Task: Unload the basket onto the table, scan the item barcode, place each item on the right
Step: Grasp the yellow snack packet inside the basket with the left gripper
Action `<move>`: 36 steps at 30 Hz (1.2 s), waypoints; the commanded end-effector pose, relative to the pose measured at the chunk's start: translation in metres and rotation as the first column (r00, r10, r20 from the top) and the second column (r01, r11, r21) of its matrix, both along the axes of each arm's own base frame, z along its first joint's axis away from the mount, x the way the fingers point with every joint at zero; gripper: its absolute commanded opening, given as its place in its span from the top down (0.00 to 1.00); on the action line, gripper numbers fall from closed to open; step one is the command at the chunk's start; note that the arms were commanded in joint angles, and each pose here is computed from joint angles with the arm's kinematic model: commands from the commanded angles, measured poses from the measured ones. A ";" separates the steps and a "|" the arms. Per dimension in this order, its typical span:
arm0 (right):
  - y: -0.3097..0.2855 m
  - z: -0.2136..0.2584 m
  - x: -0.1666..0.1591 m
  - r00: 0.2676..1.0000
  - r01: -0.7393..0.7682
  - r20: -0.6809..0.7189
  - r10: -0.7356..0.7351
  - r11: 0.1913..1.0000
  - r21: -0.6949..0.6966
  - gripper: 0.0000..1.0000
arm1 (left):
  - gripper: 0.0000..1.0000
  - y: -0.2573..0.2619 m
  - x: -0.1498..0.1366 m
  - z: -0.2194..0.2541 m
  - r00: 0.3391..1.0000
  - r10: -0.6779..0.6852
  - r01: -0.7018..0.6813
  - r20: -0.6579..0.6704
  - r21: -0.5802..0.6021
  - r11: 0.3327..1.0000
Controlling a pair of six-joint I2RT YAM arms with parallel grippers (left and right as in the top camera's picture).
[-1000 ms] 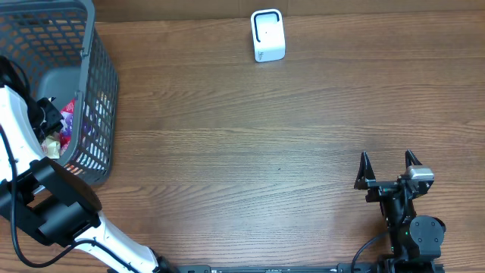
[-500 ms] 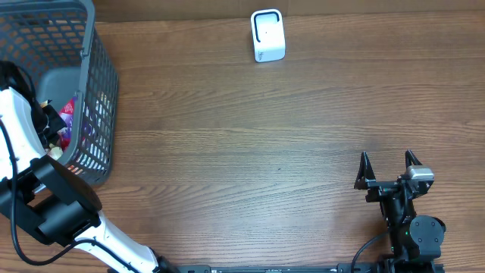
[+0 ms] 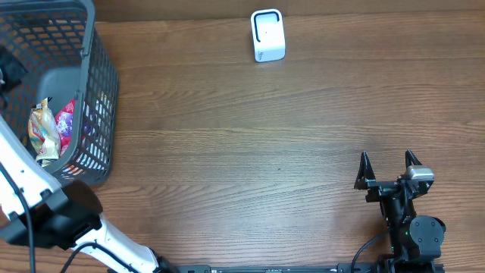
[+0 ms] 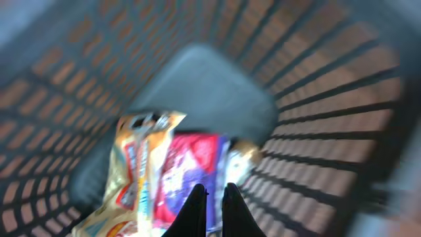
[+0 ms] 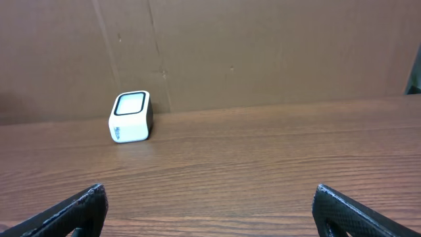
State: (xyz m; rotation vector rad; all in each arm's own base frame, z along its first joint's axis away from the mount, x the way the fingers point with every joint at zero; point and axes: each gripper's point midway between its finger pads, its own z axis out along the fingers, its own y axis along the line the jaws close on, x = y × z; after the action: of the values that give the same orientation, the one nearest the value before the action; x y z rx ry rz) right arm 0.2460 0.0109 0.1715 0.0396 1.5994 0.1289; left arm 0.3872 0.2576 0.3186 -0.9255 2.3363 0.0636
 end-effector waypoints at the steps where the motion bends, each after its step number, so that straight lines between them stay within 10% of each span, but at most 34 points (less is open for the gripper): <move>1: -0.001 -0.002 0.000 1.000 0.008 0.004 -0.008 1.000 -0.004 0.00 | 0.96 -0.012 -0.015 0.041 0.997 0.014 -0.017 0.070 0.049 0.999; 3: -0.001 -0.002 0.000 1.000 0.007 0.004 -0.007 1.000 -0.004 0.00 | 0.87 -0.001 -0.031 0.025 0.996 0.081 -0.078 -0.034 0.082 0.994; 5: -0.001 -0.002 0.000 1.000 0.007 0.004 -0.007 1.000 -0.004 0.00 | 0.46 0.008 -0.043 0.002 0.983 0.125 -0.114 -0.137 0.090 0.989; 7: -0.001 -0.002 0.000 1.000 0.008 0.004 -0.008 1.000 -0.004 0.00 | 0.25 0.012 -0.048 -0.023 0.966 0.150 -0.138 -0.211 0.070 0.988; 10: -0.001 -0.002 0.000 1.000 0.008 0.004 -0.008 1.000 -0.004 0.00 | 0.11 0.017 -0.054 -0.067 0.934 0.168 -0.168 -0.315 0.025 0.985; 19: -0.001 -0.002 0.000 1.000 0.007 0.004 -0.007 1.000 -0.004 0.00 | 0.11 0.020 -0.067 -0.170 0.859 0.155 -0.184 -0.487 -0.013 0.983; 36: -0.001 -0.002 0.000 1.000 0.008 0.004 -0.008 1.000 -0.004 0.00 | 0.52 0.051 -0.100 -0.197 0.824 0.239 -0.282 -0.513 -0.006 0.959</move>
State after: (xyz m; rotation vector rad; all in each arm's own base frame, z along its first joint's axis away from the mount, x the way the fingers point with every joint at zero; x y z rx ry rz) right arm 0.2461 0.0109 0.1713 0.0393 1.5997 0.1286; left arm 0.2992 0.3025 0.1267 -1.3493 2.6880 0.3912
